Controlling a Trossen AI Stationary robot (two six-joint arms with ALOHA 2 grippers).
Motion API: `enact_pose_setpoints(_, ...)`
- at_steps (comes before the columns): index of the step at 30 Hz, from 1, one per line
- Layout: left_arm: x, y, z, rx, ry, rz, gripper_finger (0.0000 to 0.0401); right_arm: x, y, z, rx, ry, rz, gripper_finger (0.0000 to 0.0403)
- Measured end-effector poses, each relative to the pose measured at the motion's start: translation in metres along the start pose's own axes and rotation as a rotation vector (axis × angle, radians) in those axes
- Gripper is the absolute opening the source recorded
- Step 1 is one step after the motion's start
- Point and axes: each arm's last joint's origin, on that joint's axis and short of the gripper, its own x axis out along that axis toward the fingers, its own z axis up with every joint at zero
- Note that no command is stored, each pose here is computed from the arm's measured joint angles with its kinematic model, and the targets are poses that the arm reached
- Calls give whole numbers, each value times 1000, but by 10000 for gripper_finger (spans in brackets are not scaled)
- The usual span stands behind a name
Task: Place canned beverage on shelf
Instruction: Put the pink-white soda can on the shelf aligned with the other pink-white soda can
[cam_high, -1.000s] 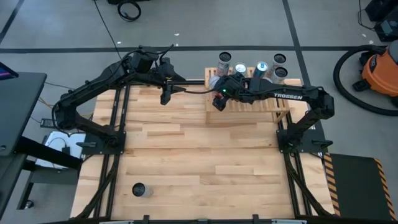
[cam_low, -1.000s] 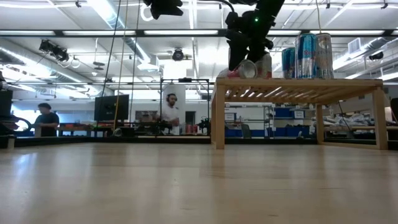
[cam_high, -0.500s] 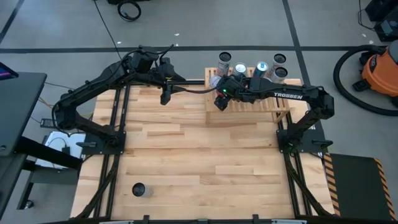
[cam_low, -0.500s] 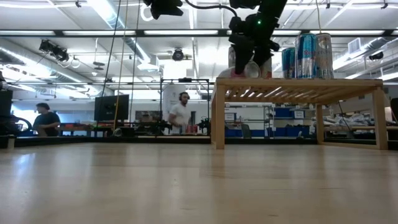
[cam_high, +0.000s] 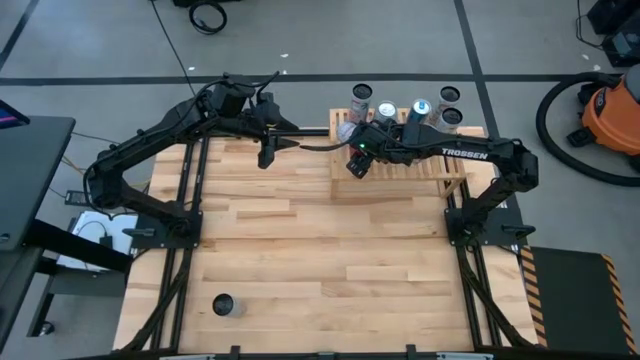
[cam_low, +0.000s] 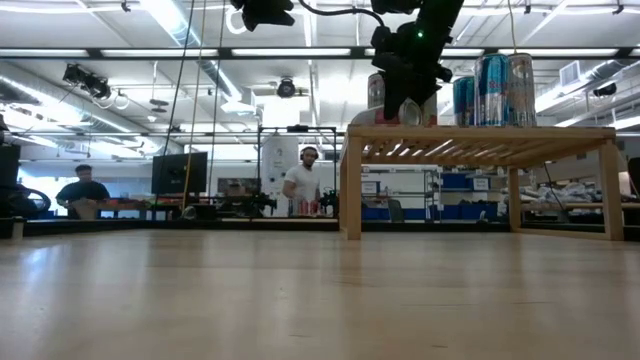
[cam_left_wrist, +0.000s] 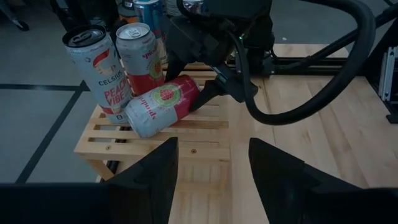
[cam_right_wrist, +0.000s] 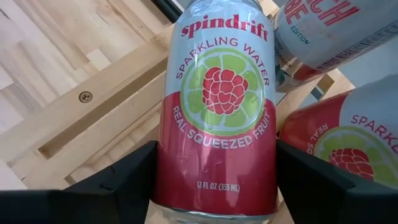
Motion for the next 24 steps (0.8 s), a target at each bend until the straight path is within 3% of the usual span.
enact_pose_setpoints(18,0,-1,-2,-8,22,-6,197,-16,12,-11,13,80,49,291)
enact_pose_setpoints(24,0,-1,-2,-9,23,-6,197,-33,17,-7,-15,100,114,316)
